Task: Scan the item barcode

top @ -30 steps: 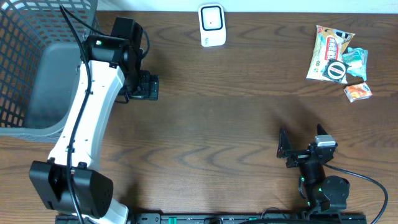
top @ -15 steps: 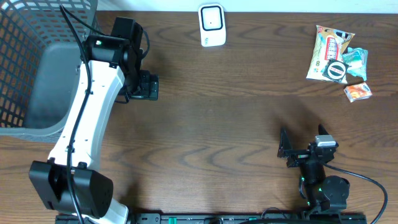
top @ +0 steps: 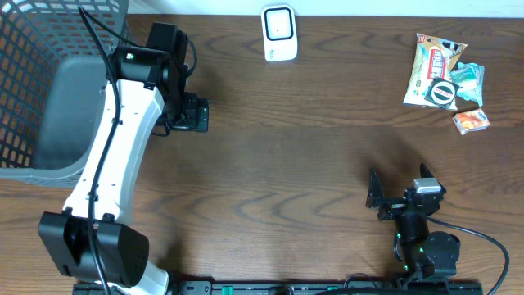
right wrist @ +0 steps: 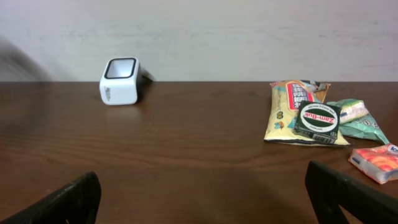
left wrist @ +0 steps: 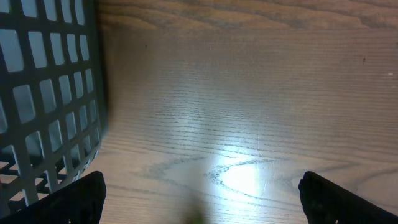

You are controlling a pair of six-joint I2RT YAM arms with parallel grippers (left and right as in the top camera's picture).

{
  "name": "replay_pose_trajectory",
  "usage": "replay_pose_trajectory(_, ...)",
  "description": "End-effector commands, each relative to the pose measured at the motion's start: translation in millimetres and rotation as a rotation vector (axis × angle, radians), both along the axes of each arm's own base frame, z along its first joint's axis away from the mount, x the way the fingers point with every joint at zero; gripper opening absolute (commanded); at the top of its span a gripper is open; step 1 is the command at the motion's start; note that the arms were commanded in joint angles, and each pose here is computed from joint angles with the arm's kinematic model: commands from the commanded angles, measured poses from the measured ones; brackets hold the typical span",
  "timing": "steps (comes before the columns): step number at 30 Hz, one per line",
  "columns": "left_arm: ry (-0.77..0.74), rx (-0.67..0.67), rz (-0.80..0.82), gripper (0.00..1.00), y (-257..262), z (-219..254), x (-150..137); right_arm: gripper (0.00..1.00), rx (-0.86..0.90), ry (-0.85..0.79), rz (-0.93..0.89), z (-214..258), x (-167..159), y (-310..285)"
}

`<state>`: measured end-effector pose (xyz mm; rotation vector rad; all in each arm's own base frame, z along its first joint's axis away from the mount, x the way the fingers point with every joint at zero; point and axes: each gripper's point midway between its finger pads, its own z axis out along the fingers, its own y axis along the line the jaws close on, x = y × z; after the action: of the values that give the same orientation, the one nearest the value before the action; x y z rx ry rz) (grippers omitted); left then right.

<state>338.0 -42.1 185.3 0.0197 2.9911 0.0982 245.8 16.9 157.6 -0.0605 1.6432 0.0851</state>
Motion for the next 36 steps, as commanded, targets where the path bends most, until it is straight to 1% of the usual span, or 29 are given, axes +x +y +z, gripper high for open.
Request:
replay_pose_trajectory(1, 0.004, 0.016, 0.015, 0.98, 4.0, -1.5, -0.2, 0.99, -0.014, -0.004, 0.010, 0.2, -0.5, 2.1)
replay_pose_trajectory(33, 0.004, 0.016, 0.015, 0.98, 4.0, -1.5, -0.2, 0.99, -0.014, -0.004, 0.010, 0.3, -0.5, 2.1)
replay_pose_trajectory(36, 0.009, 0.016, 0.015, 0.98, 4.7, 1.5, -4.8, 0.99, -0.014, -0.004, 0.010, 0.3, -0.5, 2.1)
